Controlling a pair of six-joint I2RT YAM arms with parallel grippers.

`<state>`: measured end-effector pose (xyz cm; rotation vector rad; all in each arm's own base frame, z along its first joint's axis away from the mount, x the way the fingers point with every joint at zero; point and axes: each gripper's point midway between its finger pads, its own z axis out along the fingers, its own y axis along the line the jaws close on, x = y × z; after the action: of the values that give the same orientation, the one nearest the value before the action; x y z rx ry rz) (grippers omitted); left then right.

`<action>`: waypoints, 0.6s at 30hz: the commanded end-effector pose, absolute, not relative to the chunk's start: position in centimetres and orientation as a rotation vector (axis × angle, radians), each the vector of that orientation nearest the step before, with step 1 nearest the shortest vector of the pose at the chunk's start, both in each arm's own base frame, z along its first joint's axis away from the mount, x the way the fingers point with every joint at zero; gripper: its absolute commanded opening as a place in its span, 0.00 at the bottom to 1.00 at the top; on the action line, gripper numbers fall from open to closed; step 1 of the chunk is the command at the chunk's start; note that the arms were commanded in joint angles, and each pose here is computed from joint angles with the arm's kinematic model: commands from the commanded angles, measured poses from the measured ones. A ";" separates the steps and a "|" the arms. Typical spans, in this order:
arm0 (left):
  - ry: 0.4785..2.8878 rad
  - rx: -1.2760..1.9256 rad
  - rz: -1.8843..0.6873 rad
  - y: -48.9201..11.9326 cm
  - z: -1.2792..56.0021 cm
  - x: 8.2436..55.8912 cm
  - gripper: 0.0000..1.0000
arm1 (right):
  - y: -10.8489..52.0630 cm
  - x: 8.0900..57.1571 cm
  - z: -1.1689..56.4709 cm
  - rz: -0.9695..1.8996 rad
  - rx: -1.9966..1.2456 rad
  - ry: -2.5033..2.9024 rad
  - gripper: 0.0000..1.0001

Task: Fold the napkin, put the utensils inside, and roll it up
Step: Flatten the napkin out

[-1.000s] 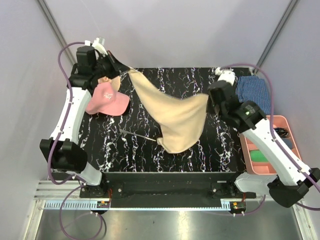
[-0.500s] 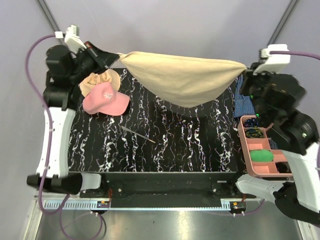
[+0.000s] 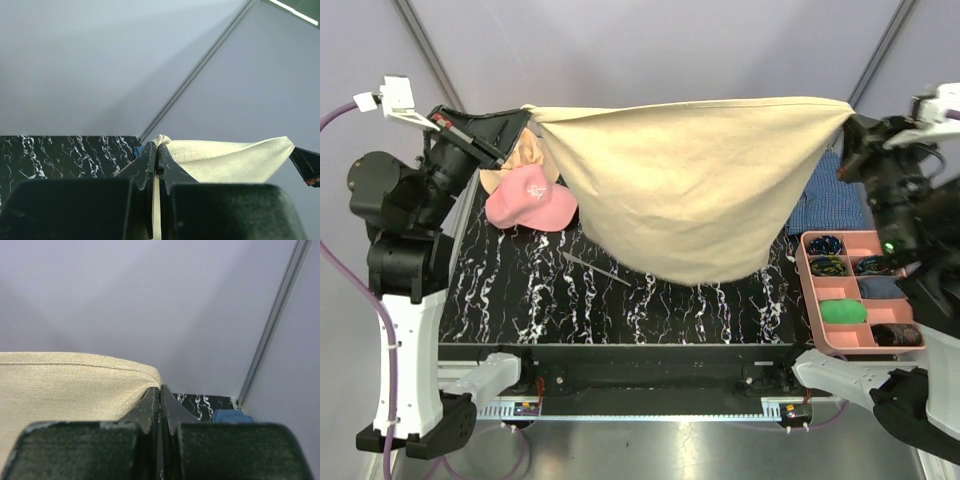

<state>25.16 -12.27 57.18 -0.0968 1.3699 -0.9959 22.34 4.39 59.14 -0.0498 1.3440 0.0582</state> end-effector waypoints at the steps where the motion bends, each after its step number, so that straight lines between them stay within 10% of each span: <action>1: 1.395 -0.247 -0.958 -11.3 53.7 31.1 0.00 | 7.5 29.3 55.0 -0.117 -0.100 1.444 0.00; 13: 1.823 -0.498 -0.836 -12.8 31.0 54.6 0.00 | 5.3 53.5 32.1 -0.232 -0.097 1.833 0.00; 14: 1.885 -0.506 -0.829 -13.3 28.1 57.4 0.09 | 4.5 55.2 30.4 -0.237 -0.073 1.862 0.00; 15: 1.918 -0.494 -0.840 -13.8 26.7 58.5 0.43 | 4.1 58.0 27.3 -0.241 -0.063 1.905 0.06; 18: 1.966 -0.451 -0.871 -15.2 24.0 61.4 0.87 | 2.9 62.6 22.6 -0.152 -0.051 1.973 0.66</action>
<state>58.20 -13.90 22.10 -0.5420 2.0148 -0.8216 56.87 3.72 22.76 -0.1004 2.0377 -0.3045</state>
